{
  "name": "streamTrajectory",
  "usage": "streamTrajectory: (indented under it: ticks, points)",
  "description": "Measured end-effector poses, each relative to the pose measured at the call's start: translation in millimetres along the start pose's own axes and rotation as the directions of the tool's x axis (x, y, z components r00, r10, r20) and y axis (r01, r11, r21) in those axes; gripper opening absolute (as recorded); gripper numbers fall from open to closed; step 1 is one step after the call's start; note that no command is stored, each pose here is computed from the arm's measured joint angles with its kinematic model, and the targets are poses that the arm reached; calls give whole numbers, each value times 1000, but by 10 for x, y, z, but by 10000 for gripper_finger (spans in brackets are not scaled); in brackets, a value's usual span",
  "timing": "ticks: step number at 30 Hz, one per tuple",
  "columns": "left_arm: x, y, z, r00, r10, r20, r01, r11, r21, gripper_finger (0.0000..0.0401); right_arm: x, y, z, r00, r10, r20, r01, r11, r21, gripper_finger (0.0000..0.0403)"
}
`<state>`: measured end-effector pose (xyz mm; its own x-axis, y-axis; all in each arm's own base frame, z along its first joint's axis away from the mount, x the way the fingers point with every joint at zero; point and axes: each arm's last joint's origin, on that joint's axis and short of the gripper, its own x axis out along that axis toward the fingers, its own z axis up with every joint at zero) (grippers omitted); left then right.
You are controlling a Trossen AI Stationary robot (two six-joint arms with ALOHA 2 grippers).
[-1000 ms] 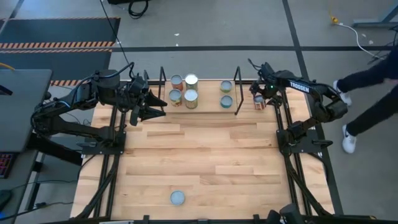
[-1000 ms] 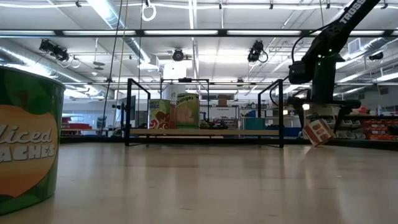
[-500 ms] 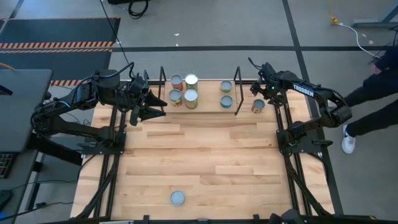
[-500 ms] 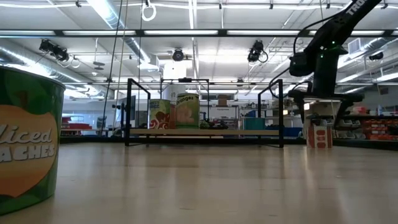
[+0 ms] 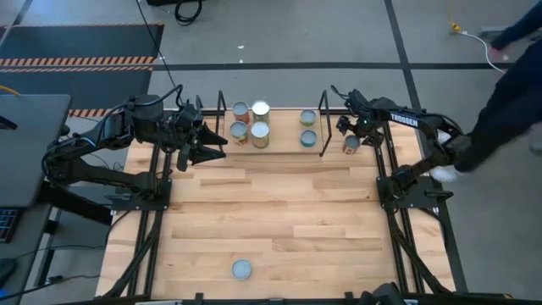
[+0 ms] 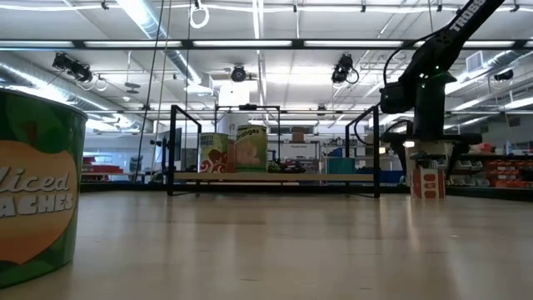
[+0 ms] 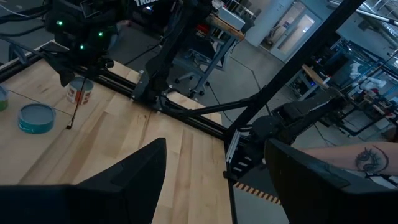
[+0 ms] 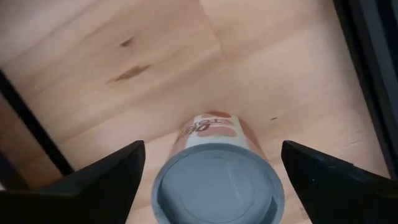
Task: Pick and place cans onto a shelf
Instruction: Put the canned diced tomatoes on the shelf
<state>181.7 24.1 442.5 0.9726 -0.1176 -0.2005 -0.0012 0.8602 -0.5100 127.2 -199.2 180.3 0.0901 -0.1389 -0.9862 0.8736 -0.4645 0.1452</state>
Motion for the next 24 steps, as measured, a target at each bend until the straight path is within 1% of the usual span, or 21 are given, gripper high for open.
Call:
streamTrajectory:
  ticks: [3, 10, 12, 15, 18, 19, 20, 22, 24]
  points:
    - [0, 0, 0, 1000, 0, 0, 0, 1000, 0, 275, 9, 13, -16, 1000, 4, -13, -4, 1000, 14, 358]
    - [0, 0, 0, 1000, 0, 0, 0, 1000, 0, 275, 24, 24, -73, 999, 20, -28, -18, 998, 56, 286]
    - [0, 0, 0, 1000, 0, 0, 0, 1000, 0, 275, 44, 7, -90, 999, 21, -50, -18, 998, 56, 277]
    - [0, 0, 0, 1000, 0, 0, 0, 1000, 0, 275, 32, -9, -109, 997, 24, -70, -19, 998, 63, 276]
    - [0, 0, 0, 1000, 0, 0, 0, 1000, 0, 275, -38, -55, -131, 998, 26, -62, -19, 992, 123, 275]
    - [0, 0, 0, 1000, 0, 0, 0, 1000, 0, 275, -93, -55, -128, 998, 39, -44, -32, 989, 144, 274]
    - [0, 0, 0, 1000, 0, 0, 0, 1000, 0, 275, -186, -32, -109, 998, 70, -5, -69, 985, 159, 272]
    - [0, 0, 0, 1000, 0, 0, 0, 1000, 0, 275, -377, 18, -67, 989, 127, 78, -139, 976, 166, 270]
    - [0, 0, 0, 1000, 0, 0, 0, 1000, 0, 275, -561, 57, -49, 977, 150, 154, -175, 971, 163, 270]
